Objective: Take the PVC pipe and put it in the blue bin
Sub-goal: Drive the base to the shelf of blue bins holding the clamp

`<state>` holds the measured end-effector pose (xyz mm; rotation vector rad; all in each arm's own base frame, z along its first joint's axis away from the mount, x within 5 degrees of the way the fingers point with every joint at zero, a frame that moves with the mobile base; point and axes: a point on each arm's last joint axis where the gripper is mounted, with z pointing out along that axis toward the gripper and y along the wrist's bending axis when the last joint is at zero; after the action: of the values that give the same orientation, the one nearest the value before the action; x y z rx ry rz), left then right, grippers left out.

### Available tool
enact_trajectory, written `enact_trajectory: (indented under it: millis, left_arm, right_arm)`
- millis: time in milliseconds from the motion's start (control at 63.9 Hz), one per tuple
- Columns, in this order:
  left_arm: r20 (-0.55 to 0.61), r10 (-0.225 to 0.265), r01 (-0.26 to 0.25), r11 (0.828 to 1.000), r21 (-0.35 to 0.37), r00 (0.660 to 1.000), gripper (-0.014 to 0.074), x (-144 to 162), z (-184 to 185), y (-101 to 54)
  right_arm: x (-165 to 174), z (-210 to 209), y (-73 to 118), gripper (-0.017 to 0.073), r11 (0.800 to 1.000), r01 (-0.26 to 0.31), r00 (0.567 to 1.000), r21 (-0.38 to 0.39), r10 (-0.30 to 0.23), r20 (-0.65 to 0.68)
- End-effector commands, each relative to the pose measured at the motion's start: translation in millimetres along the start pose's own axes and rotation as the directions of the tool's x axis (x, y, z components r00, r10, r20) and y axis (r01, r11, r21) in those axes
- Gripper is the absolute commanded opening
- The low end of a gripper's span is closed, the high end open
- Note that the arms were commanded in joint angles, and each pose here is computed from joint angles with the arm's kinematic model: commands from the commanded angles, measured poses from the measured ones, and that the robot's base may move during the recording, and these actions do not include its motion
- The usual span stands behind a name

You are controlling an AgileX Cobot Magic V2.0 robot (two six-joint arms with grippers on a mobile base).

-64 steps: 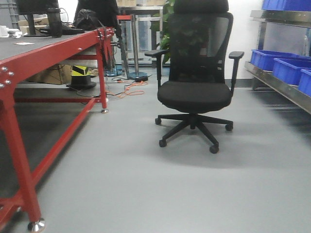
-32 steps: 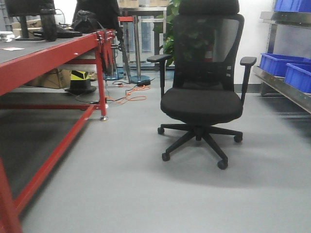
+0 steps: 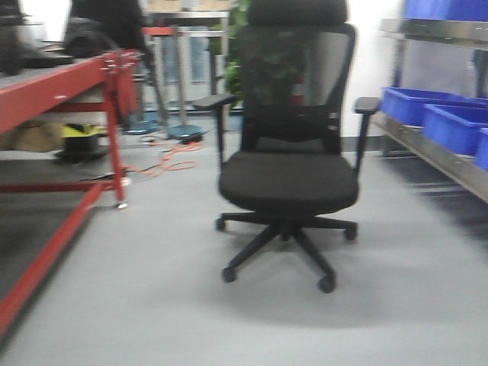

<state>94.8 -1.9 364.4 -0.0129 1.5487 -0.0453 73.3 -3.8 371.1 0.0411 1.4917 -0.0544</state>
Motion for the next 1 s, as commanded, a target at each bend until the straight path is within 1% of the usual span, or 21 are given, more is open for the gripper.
enact_trajectory:
  millis: [0,986]
  left_arm:
    - [0.033,-0.010,0.010,1.000,-0.001,0.999,-0.0111,-3.5,-1.8,0.1]
    - [0.033,-0.010,0.010,1.000,-0.001,0.999,-0.0111,-3.5,-1.8,0.1]
  right_arm:
    - [-2.8,-0.7,-0.3,-0.0162,1.000,0.005,0.999,0.003,-0.005,0.033]
    - [-2.8,-0.7,-0.3,-0.0162,1.000,0.005,0.999,0.003,-0.005,0.033]
